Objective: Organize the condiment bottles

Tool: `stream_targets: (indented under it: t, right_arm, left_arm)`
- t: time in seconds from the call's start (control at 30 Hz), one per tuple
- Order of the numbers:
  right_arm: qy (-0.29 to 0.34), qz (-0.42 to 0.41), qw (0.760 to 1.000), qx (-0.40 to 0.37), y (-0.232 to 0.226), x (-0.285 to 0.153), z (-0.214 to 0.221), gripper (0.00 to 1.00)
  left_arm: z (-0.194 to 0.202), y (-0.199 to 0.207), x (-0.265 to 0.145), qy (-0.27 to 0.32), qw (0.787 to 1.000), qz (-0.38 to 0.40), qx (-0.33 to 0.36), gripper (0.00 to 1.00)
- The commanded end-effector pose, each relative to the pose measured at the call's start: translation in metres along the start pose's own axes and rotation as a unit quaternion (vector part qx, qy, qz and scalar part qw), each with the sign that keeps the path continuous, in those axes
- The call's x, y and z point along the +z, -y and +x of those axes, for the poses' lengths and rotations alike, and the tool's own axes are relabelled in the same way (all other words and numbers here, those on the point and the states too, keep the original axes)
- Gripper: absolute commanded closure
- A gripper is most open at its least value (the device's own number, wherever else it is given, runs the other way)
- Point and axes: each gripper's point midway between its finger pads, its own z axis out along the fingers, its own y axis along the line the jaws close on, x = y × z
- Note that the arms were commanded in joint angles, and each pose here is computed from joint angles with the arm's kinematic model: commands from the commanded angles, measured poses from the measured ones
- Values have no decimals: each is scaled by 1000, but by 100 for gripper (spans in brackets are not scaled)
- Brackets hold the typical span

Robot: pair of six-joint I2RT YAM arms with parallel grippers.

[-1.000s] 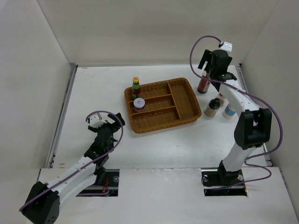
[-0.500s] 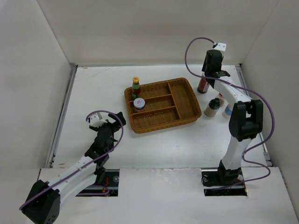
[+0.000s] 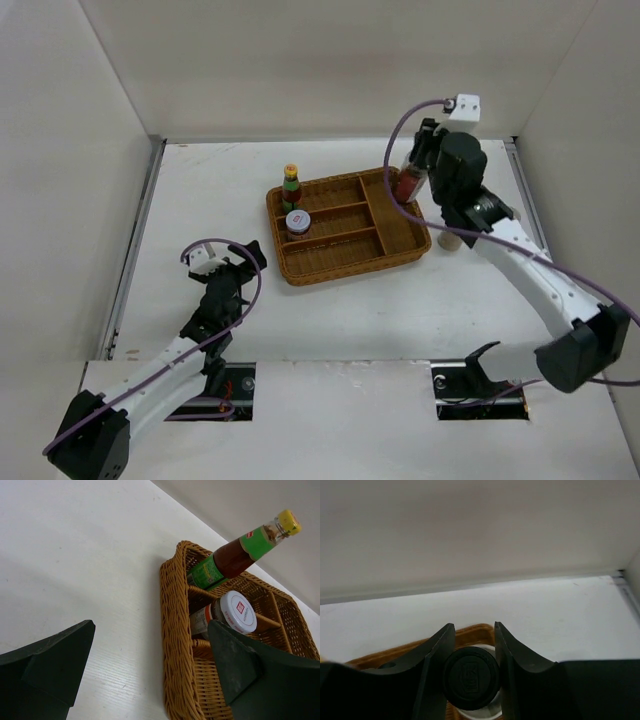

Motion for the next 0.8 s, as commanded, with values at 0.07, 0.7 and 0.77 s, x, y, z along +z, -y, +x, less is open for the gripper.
stream_targets:
  t: [0.07,0.7,0.77]
  right_arm:
    - [61,-126,986,88,-82,-54,-24,78]
    - [36,-287,953,91,-231,-114,2,78]
    - [37,-288,953,90,-236,-114,2,78]
  left_arm:
    - [-8,4,0,15,1000,10,-25,0]
    - [-7,4,0,12,999,9,-28,0]
    - [-7,4,0,12,999,9,-28,0]
